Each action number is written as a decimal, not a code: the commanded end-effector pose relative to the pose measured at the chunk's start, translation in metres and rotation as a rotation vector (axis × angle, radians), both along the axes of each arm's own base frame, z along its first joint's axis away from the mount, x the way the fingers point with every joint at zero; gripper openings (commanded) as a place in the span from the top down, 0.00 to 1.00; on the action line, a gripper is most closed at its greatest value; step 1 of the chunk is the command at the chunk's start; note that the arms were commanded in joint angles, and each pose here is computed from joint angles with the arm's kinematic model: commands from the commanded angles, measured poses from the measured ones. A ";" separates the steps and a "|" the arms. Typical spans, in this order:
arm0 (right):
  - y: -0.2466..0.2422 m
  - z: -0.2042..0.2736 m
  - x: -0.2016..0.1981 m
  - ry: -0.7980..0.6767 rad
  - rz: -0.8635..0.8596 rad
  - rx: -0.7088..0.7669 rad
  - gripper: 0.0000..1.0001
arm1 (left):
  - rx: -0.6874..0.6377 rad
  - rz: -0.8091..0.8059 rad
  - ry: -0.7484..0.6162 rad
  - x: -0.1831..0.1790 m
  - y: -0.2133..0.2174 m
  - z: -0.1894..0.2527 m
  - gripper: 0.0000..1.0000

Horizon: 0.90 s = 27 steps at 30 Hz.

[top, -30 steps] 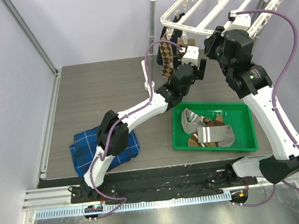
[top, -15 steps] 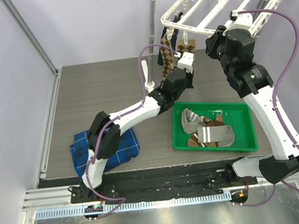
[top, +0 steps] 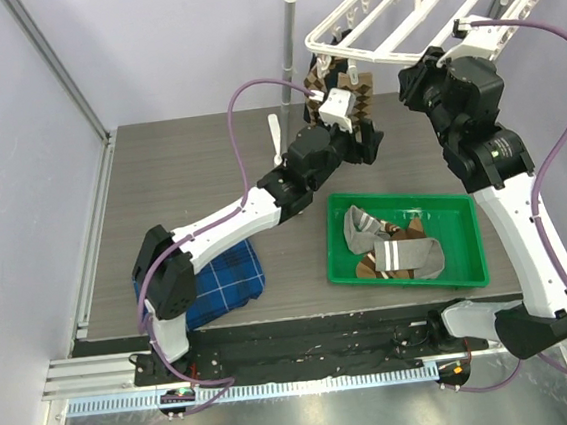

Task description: Remove the socks clipped to the hanger

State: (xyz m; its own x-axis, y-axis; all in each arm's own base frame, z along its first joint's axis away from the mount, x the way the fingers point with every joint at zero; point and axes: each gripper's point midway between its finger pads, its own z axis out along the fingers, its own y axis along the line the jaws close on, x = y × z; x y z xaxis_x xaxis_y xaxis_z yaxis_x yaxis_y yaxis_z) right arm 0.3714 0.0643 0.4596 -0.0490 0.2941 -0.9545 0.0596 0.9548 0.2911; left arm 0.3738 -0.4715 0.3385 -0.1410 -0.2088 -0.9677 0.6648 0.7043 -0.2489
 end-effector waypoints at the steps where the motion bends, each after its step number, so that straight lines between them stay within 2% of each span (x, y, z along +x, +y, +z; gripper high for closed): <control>1: 0.004 0.035 -0.010 -0.094 0.034 0.052 0.99 | -0.084 0.039 -0.033 0.006 0.006 0.024 0.24; 4: 0.006 0.031 -0.011 -0.082 0.046 0.067 0.99 | -0.097 0.031 -0.013 0.004 0.005 0.025 0.23; 8: 0.005 0.023 -0.012 -0.077 0.041 0.069 0.99 | -0.085 0.121 0.026 0.019 0.008 0.019 0.22; 15: 0.009 0.037 -0.019 -0.119 0.079 0.082 0.99 | -0.033 0.330 0.032 0.057 0.017 0.011 0.17; 22: 0.013 0.039 -0.019 -0.126 0.100 0.087 0.99 | -0.016 0.491 0.021 0.076 0.033 0.005 0.10; 27: 0.017 0.035 -0.016 -0.119 0.112 0.086 0.99 | 0.033 0.495 -0.031 0.084 0.026 -0.001 0.09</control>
